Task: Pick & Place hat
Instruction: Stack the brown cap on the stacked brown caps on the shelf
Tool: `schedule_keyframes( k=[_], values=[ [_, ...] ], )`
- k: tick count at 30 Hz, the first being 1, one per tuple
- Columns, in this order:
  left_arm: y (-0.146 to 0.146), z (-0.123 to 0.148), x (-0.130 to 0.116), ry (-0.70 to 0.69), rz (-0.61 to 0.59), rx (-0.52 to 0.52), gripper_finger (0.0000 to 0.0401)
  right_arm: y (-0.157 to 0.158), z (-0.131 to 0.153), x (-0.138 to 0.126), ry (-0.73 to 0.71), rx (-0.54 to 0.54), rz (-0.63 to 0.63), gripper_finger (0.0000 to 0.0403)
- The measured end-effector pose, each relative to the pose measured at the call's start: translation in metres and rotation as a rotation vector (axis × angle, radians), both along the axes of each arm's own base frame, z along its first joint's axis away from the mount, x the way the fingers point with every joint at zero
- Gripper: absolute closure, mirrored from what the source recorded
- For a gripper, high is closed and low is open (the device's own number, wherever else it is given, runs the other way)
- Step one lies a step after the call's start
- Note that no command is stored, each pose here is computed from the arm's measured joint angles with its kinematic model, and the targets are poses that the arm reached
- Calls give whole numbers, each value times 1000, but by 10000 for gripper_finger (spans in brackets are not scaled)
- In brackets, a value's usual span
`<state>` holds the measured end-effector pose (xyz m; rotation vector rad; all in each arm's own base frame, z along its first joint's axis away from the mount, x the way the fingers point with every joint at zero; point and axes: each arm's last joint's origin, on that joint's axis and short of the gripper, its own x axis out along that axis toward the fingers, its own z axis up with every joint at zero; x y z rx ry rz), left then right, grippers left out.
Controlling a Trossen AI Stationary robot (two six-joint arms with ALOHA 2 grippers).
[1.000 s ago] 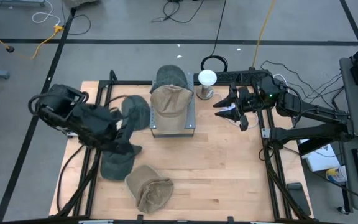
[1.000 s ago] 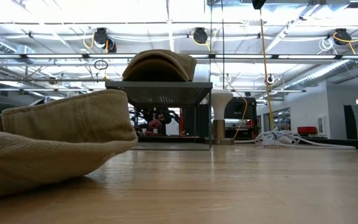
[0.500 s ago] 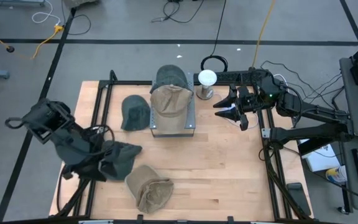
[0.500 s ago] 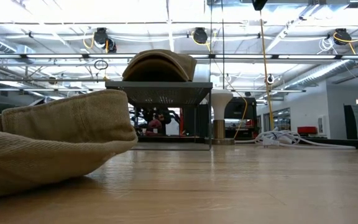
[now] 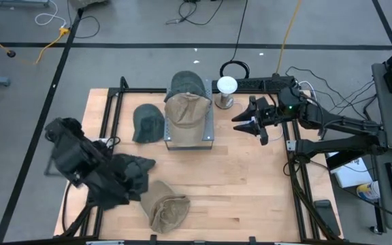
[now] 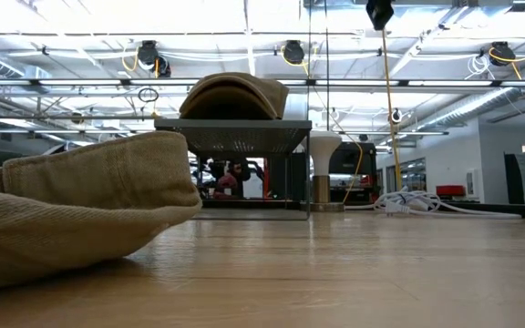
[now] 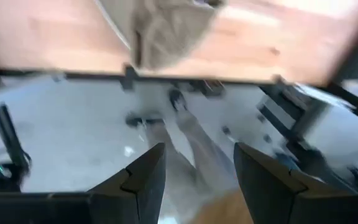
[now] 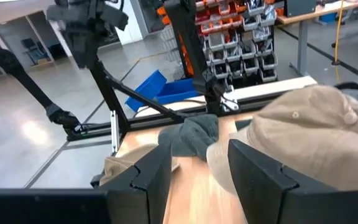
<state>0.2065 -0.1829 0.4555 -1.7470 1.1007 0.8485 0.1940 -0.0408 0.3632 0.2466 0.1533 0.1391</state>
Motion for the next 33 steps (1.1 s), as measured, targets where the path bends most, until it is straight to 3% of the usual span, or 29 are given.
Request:
schedule_keyframes(
  k=[4, 10, 16, 20, 33],
  values=[
    [-8, -33, 6, 142, -25, 50, 210, 0, -10, 1, 28, 8, 4, 252],
    [-16, -68, 8, 353, -33, 17, 210, 0, -18, 1, 48, 15, 7, 252],
    [-23, -97, 14, 373, -24, 46, 210, 0, -18, 1, 43, -14, 12, 252],
    [-30, -119, 16, 372, 43, 66, 210, 0, -18, 1, 38, -45, 17, 252],
    [-33, -194, 19, 393, 87, 107, 210, 0, -18, 1, 38, -47, 20, 252]
  ],
)
